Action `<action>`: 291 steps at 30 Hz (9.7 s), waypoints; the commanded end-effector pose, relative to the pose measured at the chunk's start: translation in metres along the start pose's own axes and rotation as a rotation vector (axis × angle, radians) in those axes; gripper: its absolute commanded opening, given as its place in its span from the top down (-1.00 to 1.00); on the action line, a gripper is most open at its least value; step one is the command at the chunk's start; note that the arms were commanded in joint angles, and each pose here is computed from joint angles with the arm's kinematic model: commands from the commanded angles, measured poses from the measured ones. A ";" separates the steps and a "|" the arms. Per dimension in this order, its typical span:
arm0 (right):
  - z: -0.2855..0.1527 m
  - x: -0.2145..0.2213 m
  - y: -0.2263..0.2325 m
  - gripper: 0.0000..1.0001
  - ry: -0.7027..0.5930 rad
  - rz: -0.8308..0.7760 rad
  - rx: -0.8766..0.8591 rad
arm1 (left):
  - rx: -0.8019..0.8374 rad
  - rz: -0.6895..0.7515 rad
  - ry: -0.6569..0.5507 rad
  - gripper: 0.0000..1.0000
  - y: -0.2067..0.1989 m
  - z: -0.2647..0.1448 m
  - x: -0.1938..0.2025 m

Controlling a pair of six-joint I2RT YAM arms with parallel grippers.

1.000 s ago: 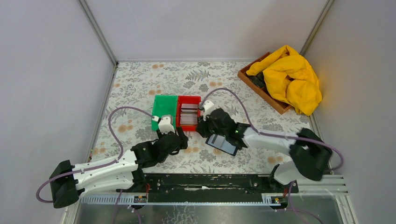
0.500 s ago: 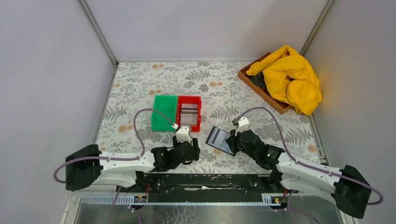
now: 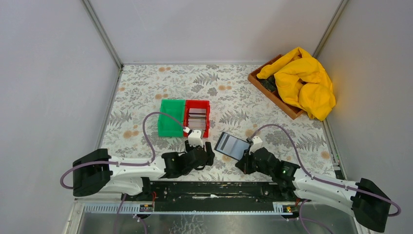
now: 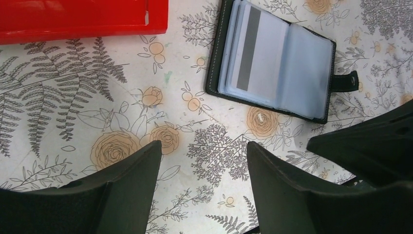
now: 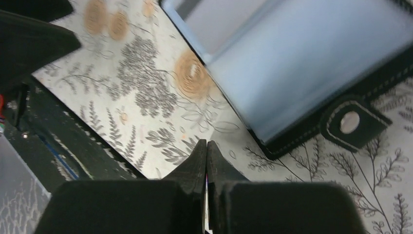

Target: Take the credit cards out of the card holder

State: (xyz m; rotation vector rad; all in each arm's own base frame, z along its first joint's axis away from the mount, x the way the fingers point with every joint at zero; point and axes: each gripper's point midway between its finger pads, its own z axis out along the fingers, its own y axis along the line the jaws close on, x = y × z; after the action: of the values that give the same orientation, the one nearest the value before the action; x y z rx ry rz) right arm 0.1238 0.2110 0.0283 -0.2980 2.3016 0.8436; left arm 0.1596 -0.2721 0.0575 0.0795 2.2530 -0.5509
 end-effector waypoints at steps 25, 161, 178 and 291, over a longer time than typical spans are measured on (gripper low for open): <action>0.009 -0.036 -0.081 0.95 -0.090 0.147 0.441 | 0.024 -0.061 -0.067 -0.44 0.004 -0.009 -0.011; 0.064 -0.075 -0.037 0.10 -0.025 0.116 0.062 | 0.252 -0.301 -0.017 1.00 -0.026 0.082 0.023; 0.060 -0.080 0.029 0.11 -0.038 0.113 -0.337 | 0.254 -0.306 -0.009 1.00 -0.023 0.084 0.024; 0.042 -0.046 -0.006 0.99 0.017 0.180 -0.146 | 0.255 -0.269 -0.048 0.92 -0.037 0.069 0.008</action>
State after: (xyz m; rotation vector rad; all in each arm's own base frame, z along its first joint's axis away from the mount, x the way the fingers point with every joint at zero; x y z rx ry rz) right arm 0.1848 0.2314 0.0299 -0.1004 2.3061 1.1142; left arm 0.1895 -0.3339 0.0229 -0.0836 2.1921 -0.9606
